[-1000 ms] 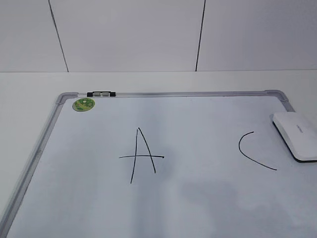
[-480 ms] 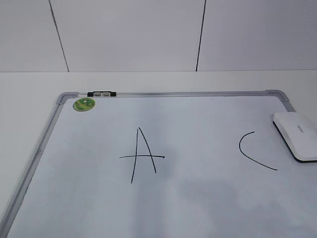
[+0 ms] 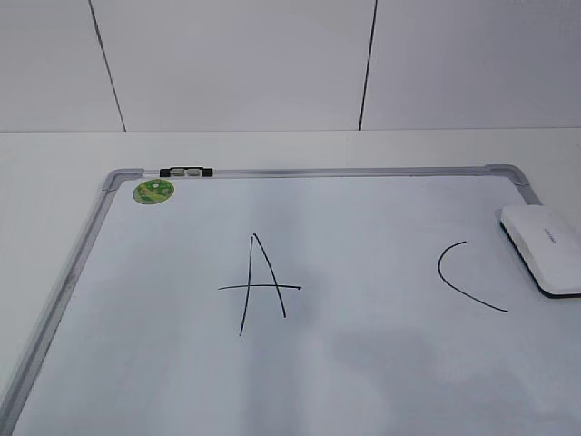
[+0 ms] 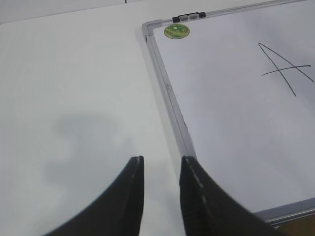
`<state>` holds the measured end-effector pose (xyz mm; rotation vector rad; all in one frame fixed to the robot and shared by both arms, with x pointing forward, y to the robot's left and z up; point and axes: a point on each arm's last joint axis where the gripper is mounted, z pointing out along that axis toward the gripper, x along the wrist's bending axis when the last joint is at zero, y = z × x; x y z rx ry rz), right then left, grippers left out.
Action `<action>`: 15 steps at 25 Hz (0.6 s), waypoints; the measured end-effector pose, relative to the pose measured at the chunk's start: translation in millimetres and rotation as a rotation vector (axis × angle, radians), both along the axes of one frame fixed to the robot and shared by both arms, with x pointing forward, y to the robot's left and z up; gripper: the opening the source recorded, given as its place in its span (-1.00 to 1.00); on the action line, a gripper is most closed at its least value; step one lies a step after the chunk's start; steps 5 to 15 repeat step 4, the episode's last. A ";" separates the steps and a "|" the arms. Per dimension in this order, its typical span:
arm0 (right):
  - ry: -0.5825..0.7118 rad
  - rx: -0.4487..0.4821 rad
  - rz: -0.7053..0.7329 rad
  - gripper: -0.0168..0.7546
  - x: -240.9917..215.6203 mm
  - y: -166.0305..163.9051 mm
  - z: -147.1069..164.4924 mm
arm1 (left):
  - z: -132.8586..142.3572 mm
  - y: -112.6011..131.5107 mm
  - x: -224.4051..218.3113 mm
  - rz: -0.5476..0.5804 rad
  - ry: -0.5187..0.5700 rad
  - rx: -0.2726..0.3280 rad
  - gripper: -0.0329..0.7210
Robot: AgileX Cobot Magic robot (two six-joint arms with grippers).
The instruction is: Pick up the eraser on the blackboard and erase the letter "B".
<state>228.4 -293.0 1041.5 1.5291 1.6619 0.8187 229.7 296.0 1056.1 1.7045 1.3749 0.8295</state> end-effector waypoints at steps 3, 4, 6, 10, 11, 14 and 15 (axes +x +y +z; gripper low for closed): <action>0.000 0.000 0.000 -0.35 0.0 0.0 0.0 | 0.0 -0.1 0.0 -0.001 0.000 -0.001 -0.38; 0.000 0.000 0.000 -0.35 0.0 0.0 0.0 | 0.0 -0.1 0.0 -0.001 0.000 -0.001 -0.38; 0.000 0.000 0.000 -0.35 0.0 0.0 0.0 | 0.0 -0.1 0.0 -0.001 0.000 -0.001 -0.38; 0.000 0.000 0.000 -0.35 0.0 0.0 0.0 | 0.0 -0.1 0.0 -0.001 0.000 -0.001 -0.38; 0.000 0.000 0.000 -0.35 0.0 0.0 0.0 | 0.0 -0.1 0.0 -0.001 0.000 -0.001 -0.38; 0.000 0.000 0.000 -0.35 0.0 0.0 0.0 | 0.0 -0.1 0.0 -0.001 0.000 -0.001 -0.38; 0.000 0.000 0.000 -0.35 0.0 0.0 0.0 | 0.0 -0.1 0.0 -0.001 0.000 -0.001 -0.38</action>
